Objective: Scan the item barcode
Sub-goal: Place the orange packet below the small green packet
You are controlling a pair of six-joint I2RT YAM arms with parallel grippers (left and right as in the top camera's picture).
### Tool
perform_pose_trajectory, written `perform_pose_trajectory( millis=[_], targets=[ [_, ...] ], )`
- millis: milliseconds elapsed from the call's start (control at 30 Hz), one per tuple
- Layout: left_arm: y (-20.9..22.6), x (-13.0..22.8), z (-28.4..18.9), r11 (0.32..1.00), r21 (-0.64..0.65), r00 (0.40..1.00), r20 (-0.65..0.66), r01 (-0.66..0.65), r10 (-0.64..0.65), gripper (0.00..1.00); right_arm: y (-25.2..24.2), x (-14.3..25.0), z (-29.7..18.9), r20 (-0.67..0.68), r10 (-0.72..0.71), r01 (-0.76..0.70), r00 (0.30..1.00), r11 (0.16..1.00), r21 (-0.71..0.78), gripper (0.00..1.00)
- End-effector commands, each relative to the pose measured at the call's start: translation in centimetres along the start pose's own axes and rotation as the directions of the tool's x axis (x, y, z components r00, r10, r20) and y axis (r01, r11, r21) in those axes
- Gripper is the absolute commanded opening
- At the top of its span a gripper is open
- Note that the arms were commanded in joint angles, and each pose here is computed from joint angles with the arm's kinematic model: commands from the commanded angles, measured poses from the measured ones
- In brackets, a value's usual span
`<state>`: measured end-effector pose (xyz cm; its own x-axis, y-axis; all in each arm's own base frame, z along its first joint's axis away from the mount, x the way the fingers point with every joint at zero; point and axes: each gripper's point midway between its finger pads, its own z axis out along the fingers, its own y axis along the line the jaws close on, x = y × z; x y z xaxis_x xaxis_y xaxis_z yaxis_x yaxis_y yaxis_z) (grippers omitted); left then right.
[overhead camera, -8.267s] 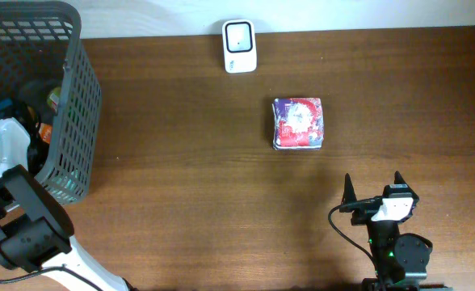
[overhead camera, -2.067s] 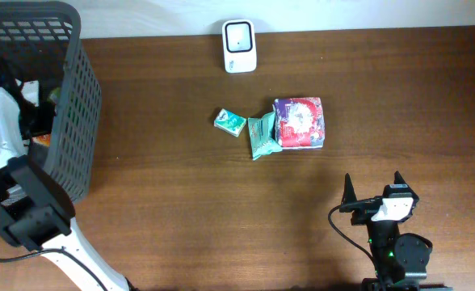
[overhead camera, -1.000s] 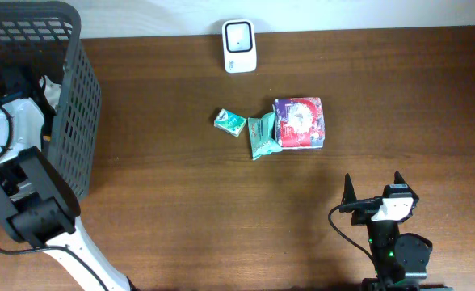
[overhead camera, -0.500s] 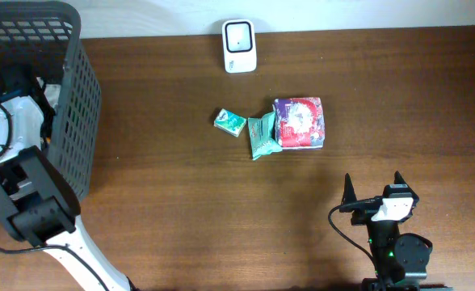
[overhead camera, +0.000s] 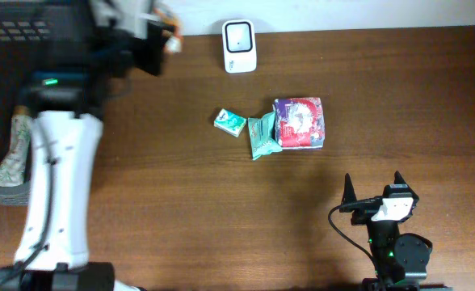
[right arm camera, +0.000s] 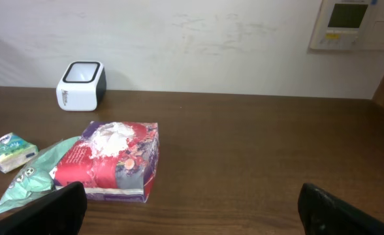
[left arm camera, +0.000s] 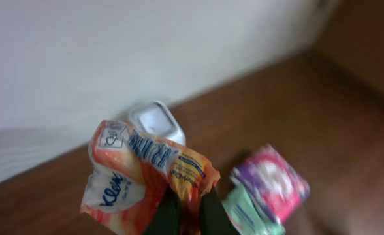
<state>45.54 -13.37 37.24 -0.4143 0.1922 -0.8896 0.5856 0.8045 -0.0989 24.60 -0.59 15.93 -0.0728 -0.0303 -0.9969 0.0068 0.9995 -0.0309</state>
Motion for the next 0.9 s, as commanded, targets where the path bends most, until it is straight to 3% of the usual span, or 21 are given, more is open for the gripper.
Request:
perform_pose_trajectory(
  millis=[0, 100, 233, 367, 533, 633, 667, 700, 767, 800, 867],
  targets=[
    [-1.4, 6.4, 7.2, 0.980, -0.104, 0.952, -0.272, -0.170, 0.137, 0.00, 0.1, 0.3, 0.0, -0.004, 0.001, -0.001, 1.000, 1.000, -0.002, 0.99],
    [-1.8, 15.2, 12.2, 0.964, -0.233, 0.848, -0.530, -0.129, -0.014, 0.00, 0.1, 0.3, 0.0, -0.004, 0.001, -0.001, 1.000, 1.000, -0.002, 0.99],
    [-2.4, 23.1, 12.8, 0.953, -0.302, 0.681, -0.703, -0.026, -0.205, 0.00, 0.1, 0.3, 0.0, -0.004, 0.001, -0.001, 1.000, 1.000, -0.002, 0.99],
    [-4.8, 27.4, 14.4, 0.973, -0.220, 0.579, -0.785, 0.076, -0.223, 0.00, 0.1, 0.3, 0.0, -0.004, 0.001, -0.001, 1.000, 1.000, -0.002, 0.99],
    [-5.3, 32.8, 16.5, 0.975, -0.211, 0.474, -0.853, 0.075, -0.221, 0.00, 0.1, 0.3, 0.0, -0.004, 0.001, -0.001, 1.000, 1.000, -0.002, 0.99],
    [-6.8, 33.0, 17.5, 0.976, -0.162, 0.483, -0.849, 0.146, -0.213, 0.02, 0.1, 0.3, 0.0, -0.004, 0.001, -0.001, 1.000, 1.000, -0.002, 0.99],
    [-8.1, 32.4, 18.4, 0.974, -0.116, 0.510, -0.836, 0.195, -0.202, 0.07, 0.1, 0.3, 0.0, -0.004, 0.001, -0.001, 1.000, 1.000, -0.002, 0.99],
    [-8.9, 31.9, 18.7, 0.973, -0.093, 0.522, -0.831, 0.210, -0.192, 0.28, 0.1, 0.3, 0.0, -0.004, 0.001, -0.001, 1.000, 1.000, -0.002, 0.99],
    [-9.3, 30.2, 19.2, 0.977, -0.076, 0.555, -0.813, 0.201, -0.177, 0.36, 0.1, 0.3, 0.0, -0.004, 0.001, -0.001, 1.000, 1.000, -0.002, 0.99],
    [-9.4, 28.1, 19.3, 0.978, -0.067, 0.584, -0.793, 0.196, -0.172, 0.70, 0.1, 0.3, 0.0, -0.004, 0.001, -0.001, 1.000, 1.000, -0.002, 0.99],
    [-9.2, 23.2, 18.5, 0.980, -0.059, 0.638, -0.751, 0.191, -0.170, 0.77, 0.1, 0.3, 0.0, -0.004, 0.001, -0.001, 1.000, 1.000, -0.002, 0.99]
  ],
)
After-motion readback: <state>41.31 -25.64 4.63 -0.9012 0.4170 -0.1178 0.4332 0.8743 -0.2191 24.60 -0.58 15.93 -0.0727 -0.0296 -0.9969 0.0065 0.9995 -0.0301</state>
